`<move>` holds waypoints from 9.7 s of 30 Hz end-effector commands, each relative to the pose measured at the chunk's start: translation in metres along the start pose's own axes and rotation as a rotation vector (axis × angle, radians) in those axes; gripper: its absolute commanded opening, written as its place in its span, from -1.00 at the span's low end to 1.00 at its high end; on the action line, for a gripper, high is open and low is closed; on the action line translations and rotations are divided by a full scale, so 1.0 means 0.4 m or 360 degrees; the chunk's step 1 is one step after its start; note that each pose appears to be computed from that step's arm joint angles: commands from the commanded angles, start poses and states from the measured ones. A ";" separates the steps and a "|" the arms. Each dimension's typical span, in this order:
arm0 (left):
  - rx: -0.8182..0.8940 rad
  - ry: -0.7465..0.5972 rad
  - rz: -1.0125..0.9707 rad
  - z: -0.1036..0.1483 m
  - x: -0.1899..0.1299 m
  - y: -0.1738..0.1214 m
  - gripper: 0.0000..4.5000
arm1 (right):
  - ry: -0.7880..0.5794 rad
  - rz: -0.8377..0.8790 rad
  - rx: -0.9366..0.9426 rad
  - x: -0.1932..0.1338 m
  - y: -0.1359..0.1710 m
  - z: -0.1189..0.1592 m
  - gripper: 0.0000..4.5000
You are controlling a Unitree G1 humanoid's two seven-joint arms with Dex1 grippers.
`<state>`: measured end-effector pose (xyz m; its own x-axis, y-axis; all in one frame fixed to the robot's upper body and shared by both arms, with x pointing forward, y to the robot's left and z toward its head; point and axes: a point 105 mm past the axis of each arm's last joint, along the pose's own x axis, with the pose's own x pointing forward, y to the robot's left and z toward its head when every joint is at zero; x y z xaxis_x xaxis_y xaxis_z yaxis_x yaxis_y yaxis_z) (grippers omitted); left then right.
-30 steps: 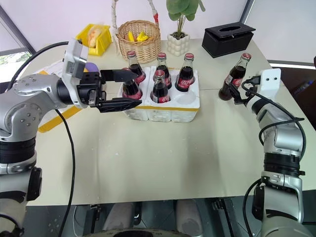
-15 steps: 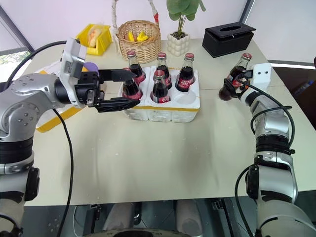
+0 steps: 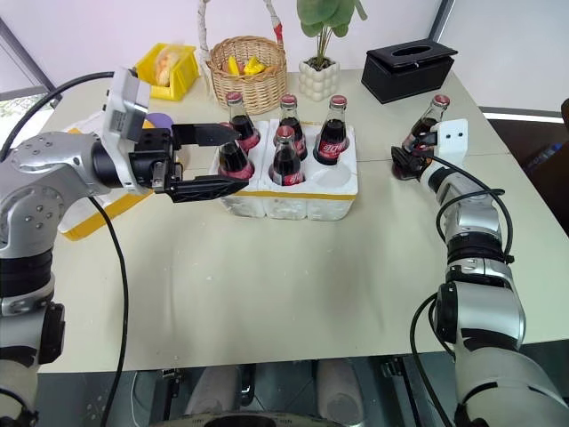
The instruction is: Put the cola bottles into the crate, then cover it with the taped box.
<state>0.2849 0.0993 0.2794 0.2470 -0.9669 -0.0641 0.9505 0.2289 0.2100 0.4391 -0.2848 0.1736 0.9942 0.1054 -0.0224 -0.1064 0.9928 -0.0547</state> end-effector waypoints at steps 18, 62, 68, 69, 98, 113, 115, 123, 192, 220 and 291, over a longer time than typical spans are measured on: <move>0.0053 -0.0007 -0.0012 0.008 -0.021 -0.003 1.00 | -0.0244 0.0007 -0.0096 -0.037 -0.011 0.108 0.18; 0.0040 0.0028 0.0031 -0.022 -0.040 0.020 1.00 | -0.0204 0.0847 -0.0178 -0.214 0.395 0.202 0.18; 0.0050 0.0022 0.0016 -0.018 -0.036 0.016 1.00 | -0.0148 0.0831 -0.0198 -0.198 0.386 0.161 0.18; 0.0050 0.0022 0.0014 -0.018 -0.036 0.016 1.00 | -0.0131 0.0832 -0.0194 -0.196 0.387 0.151 0.18; 0.0383 0.0582 0.0746 -0.097 -0.288 0.089 1.00 | -0.0148 0.1346 -0.0373 -0.482 0.281 0.271 0.99; 0.0533 0.1487 0.1007 -0.247 -0.602 -0.002 1.00 | -0.0179 0.1529 -0.0273 -0.467 0.272 0.299 0.99; 0.0520 0.1584 0.1120 -0.253 -0.651 -0.007 1.00 | -0.0180 0.1538 -0.0276 -0.463 0.274 0.296 0.99; 0.0526 0.1844 0.1261 -0.259 -0.760 -0.053 1.00 | -0.0168 0.1533 -0.0306 -0.447 0.266 0.291 0.99; 0.1150 0.1664 0.1940 -0.308 -0.671 0.347 -0.75 | -0.0241 0.1296 -0.0403 -0.489 0.259 0.350 1.00; 0.1912 0.0804 0.1192 0.105 -0.177 0.347 -0.75 | -0.0212 0.1129 -0.0351 -0.505 0.233 0.305 1.00; -0.0147 0.0221 0.0111 -0.043 -0.236 0.055 0.98 | -0.0078 0.1122 -0.0249 -0.477 0.193 0.243 1.00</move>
<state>0.2907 0.2005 0.2721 0.3832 -0.9080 -0.1695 0.9195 0.3576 0.1635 0.2479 -0.2243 0.2622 0.6908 0.7191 -0.0751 -0.7208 0.6770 -0.1485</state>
